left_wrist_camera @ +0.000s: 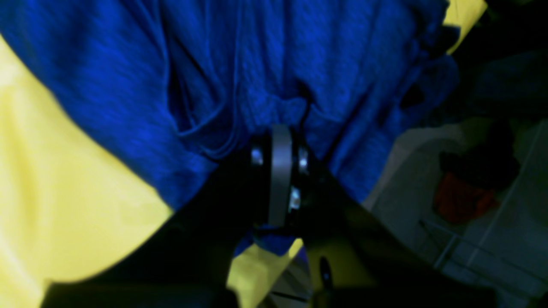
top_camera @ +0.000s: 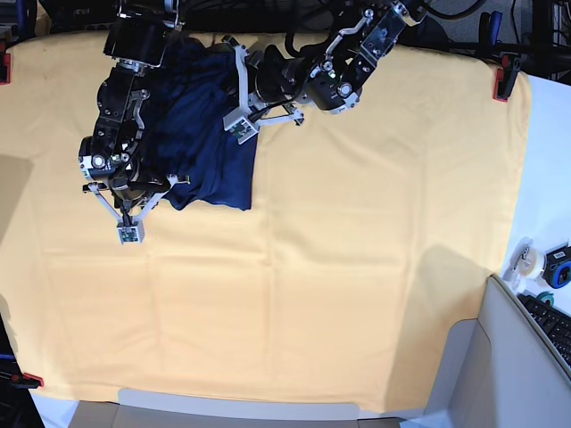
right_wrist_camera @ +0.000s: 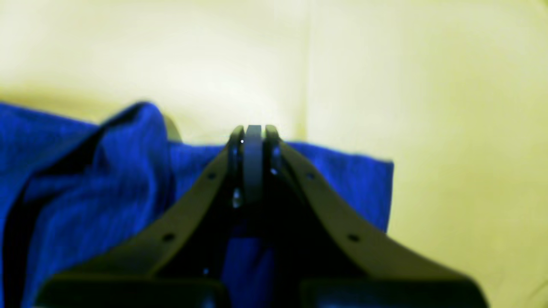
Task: Fold the T-shirt properly
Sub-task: 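Fold the lifted edge over the bundle and release with the right gripper, then move the right gripper to the bundle's side and grasp its edge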
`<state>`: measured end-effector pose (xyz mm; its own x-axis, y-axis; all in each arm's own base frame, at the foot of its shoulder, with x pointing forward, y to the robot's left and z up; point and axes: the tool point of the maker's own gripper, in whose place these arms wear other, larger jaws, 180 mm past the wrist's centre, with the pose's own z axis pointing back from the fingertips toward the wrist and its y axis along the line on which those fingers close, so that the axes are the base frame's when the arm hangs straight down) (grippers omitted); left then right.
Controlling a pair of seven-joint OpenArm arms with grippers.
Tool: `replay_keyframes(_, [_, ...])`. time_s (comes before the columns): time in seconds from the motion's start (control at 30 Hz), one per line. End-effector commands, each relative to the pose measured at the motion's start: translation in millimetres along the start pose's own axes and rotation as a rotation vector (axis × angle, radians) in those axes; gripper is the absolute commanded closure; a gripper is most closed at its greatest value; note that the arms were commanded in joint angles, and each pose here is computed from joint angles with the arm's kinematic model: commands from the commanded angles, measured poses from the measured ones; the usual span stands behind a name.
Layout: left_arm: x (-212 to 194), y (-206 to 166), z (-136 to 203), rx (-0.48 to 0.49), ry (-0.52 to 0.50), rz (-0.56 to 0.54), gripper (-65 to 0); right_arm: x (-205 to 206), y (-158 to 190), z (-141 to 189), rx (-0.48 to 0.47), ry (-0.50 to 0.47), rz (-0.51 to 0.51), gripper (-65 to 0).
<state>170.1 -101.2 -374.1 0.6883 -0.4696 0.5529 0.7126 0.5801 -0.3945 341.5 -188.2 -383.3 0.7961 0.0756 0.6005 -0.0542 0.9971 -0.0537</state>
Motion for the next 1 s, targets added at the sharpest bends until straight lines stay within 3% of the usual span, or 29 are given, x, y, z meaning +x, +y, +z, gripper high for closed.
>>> replay_keyframes(0.0, [12, -3, 5, -0.007, -0.037, -0.013, 0.0, 23, -4, 6, -0.012, -0.066, 0.002, 0.0])
replay_keyframes(0.3, [31, -1, 41, 0.035, -0.132, -0.104, 0.0, 79, -16, 48, -0.076, -0.249, 0.025, 0.0])
replay_keyframes(0.43, [39, 19, 59, 0.109, -0.199, 0.013, -5.2, 82, -45, 77, -0.155, -0.313, -0.026, 0.0])
replay_keyframes(0.57, [34, 40, 67, 0.172, -0.248, 0.115, -11.1, 60, -76, 99, -0.214, -0.259, -0.125, -10.6])
replay_keyframes(0.73, [24, 64, 80, 0.241, -0.303, 0.197, -14.5, 26, -90, 105, -0.085, -0.168, -0.224, -27.1])
replay_keyframes(0.97, [20, 81, 90, 0.289, -0.316, 0.232, -16.1, 4, -116, 97, 0.215, -0.216, -0.473, -36.5])
